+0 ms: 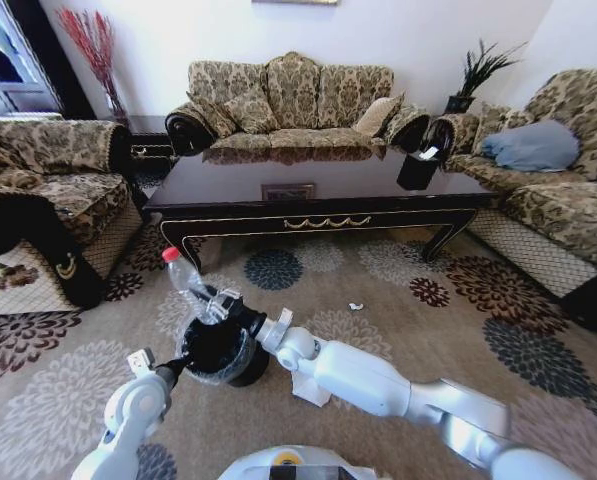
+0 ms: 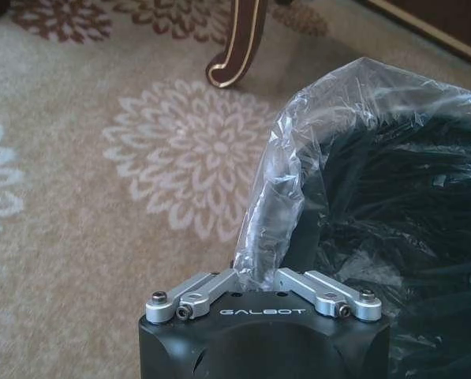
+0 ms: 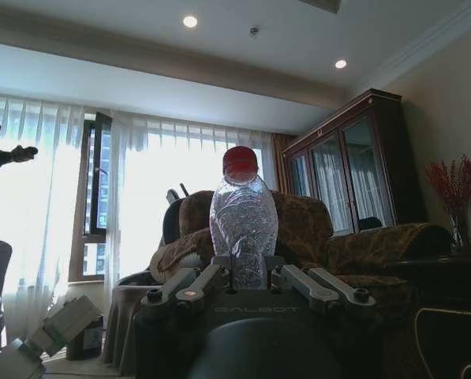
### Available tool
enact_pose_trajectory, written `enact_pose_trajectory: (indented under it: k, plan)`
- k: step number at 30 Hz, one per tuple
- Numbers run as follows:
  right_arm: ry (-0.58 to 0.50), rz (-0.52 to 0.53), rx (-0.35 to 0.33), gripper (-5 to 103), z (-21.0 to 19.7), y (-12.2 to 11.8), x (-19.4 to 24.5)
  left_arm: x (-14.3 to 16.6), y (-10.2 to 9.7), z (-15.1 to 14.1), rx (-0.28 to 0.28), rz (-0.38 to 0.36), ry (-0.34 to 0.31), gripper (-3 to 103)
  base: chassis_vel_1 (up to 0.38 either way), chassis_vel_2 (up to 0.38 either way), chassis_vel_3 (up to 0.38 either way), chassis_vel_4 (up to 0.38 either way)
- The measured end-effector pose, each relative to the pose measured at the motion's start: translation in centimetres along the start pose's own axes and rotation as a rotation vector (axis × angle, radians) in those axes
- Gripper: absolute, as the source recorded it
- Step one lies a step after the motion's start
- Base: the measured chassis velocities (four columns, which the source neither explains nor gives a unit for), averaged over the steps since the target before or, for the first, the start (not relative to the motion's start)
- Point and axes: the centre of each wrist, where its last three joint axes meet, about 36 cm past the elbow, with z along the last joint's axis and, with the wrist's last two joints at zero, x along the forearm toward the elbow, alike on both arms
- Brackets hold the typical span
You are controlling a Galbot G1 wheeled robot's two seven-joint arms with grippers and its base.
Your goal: Move to the front of the table and pick up the trash from the floor, then place it into the trash bin.
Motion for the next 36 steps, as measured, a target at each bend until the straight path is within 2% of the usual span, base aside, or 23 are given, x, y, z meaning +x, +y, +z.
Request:
enact_pose_trajectory:
  k: [2,6,7,9,11,13,15,16,18,21,23,24,27,31,36]
  plan:
    - [0.027,-0.015,0.049,18,1.2,-0.5,1.0,0.8,-0.4,-0.3,0.003,0.015,-0.012,2,0.0,0.0,0.0,0.0]
    - [0.042,-0.008,0.075,18,1.7,-1.2,1.9,1.3,-0.8,-0.1,0.005,0.027,-0.012,2,0.0,0.0,0.0,0.0]
    - [0.046,-0.006,0.082,15,1.7,-1.4,2.2,1.4,-0.9,0.0,0.005,0.029,-0.012,2,0.0,0.0,0.0,0.0]
    - [0.055,-0.001,0.099,25,1.6,-1.9,2.8,1.5,-0.9,0.0,0.004,0.03,-0.012,2,0.0,0.0,0.0,0.0]
    - [0.058,0.001,0.104,25,1.5,-2.1,3.0,1.5,-0.9,-0.1,0.003,0.03,-0.013,2,0.0,0.0,0.0,0.0]
    - [0.063,0.005,0.116,35,1.0,-2.5,3.7,1.5,-0.8,-0.2,-0.002,0.027,-0.016,2,0.0,0.0,0.0,0.0]
    - [0.063,0.006,0.118,35,0.9,-2.6,3.9,1.5,-0.8,-0.3,-0.003,0.026,-0.017,2,0.0,0.0,0.0,0.0]
    - [0.068,0.013,0.124,45,0.6,-2.8,4.6,1.6,-0.7,-0.5,-0.003,0.022,-0.023,2,0.0,0.0,0.0,0.0]
    - [0.068,0.019,0.13,57,0.4,-2.9,5.0,1.6,-0.6,-0.6,-0.002,0.02,-0.027,2,0.0,0.0,0.0,0.0]
    - [0.071,0.023,0.135,63,0.1,-3.0,5.4,1.8,-0.6,-0.6,-0.002,0.019,-0.031,2,0.0,0.0,0.0,0.0]
    - [0.076,0.026,0.141,74,-0.1,-3.0,5.9,2.1,-0.6,-0.7,-0.002,0.02,-0.037,2,0.0,0.0,0.0,0.0]
    - [0.076,0.026,0.141,74,-0.1,-3.0,5.9,2.1,-0.6,-0.7,-0.002,0.02,-0.037,2,0.0,0.0,0.0,0.0]
    - [0.093,0.047,0.166,90,-0.5,-3.7,7.6,3.1,-0.5,-1.1,0.002,0.023,-0.061,2,0.0,0.0,0.0,0.0]
    - [0.101,0.101,0.187,98,-1.1,-4.8,9.4,3.9,-0.2,-1.4,0.006,0.014,-0.087,2,0.0,0.0,0.0,0.0]
    - [0.107,0.169,0.212,100,-2.2,-6.4,11.7,4.8,0.4,-1.8,0.007,-0.014,-0.114,2,0.0,0.0,0.0,0.0]
